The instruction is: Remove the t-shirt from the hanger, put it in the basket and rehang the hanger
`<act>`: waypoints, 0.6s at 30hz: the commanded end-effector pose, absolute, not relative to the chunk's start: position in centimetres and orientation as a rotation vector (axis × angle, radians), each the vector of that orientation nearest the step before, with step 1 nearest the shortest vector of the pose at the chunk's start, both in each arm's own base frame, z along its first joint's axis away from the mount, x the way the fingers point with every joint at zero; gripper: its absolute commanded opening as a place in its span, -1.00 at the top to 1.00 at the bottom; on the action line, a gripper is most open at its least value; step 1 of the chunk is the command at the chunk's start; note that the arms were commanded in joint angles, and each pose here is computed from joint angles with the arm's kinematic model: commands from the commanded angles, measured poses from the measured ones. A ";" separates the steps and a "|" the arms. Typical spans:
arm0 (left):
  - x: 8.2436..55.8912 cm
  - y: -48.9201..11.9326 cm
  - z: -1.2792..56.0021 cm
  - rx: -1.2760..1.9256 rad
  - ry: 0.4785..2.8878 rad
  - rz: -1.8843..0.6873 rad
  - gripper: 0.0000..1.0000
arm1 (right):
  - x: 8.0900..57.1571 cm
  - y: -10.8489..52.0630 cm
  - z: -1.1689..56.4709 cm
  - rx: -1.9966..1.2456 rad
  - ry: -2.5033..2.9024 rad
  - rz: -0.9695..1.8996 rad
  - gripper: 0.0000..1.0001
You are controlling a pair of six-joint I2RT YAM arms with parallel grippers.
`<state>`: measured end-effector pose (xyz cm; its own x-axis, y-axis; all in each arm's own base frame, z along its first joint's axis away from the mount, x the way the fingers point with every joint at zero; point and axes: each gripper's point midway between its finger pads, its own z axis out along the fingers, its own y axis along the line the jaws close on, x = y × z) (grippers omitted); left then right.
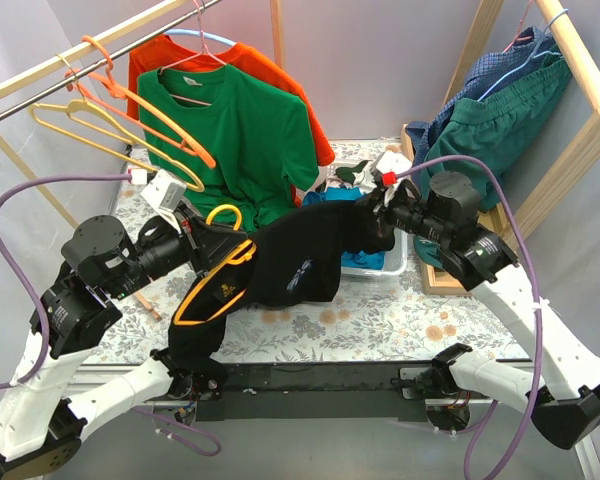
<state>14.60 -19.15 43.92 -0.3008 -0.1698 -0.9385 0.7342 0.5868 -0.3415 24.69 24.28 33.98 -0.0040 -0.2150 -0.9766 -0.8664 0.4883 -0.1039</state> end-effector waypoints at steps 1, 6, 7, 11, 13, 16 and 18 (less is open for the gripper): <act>13.2 -19.0 42.6 0.497 1.677 -1.009 1.00 | 27.1 21.1 39.5 -0.740 1.381 0.471 0.97; 11.4 -18.4 41.0 0.511 1.690 -1.052 1.00 | 29.4 19.5 40.6 -0.618 1.412 0.366 0.97; 11.0 -18.1 41.0 0.509 1.682 -1.059 1.00 | 30.0 19.0 40.8 -0.581 1.423 0.339 0.97; 9.9 -17.4 40.9 0.530 1.681 -1.068 1.00 | 31.0 18.0 41.4 -0.494 1.430 0.302 0.97; 9.4 -17.3 40.9 0.548 1.676 -1.073 1.00 | 31.6 17.2 41.5 -0.446 1.441 0.273 0.97; 8.7 -17.1 41.0 0.576 1.667 -1.083 1.00 | 32.7 16.2 41.6 -0.402 1.461 0.237 0.97; 8.4 -16.8 41.2 0.578 1.658 -1.079 1.00 | 33.5 15.0 41.5 -0.352 1.476 0.216 0.97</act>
<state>10.54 -17.28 40.82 -0.3454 -0.1518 -0.9261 0.7606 0.5328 -0.3710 30.85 19.35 36.23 -0.0082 -0.1619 -0.9868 -0.5613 0.8174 -0.1294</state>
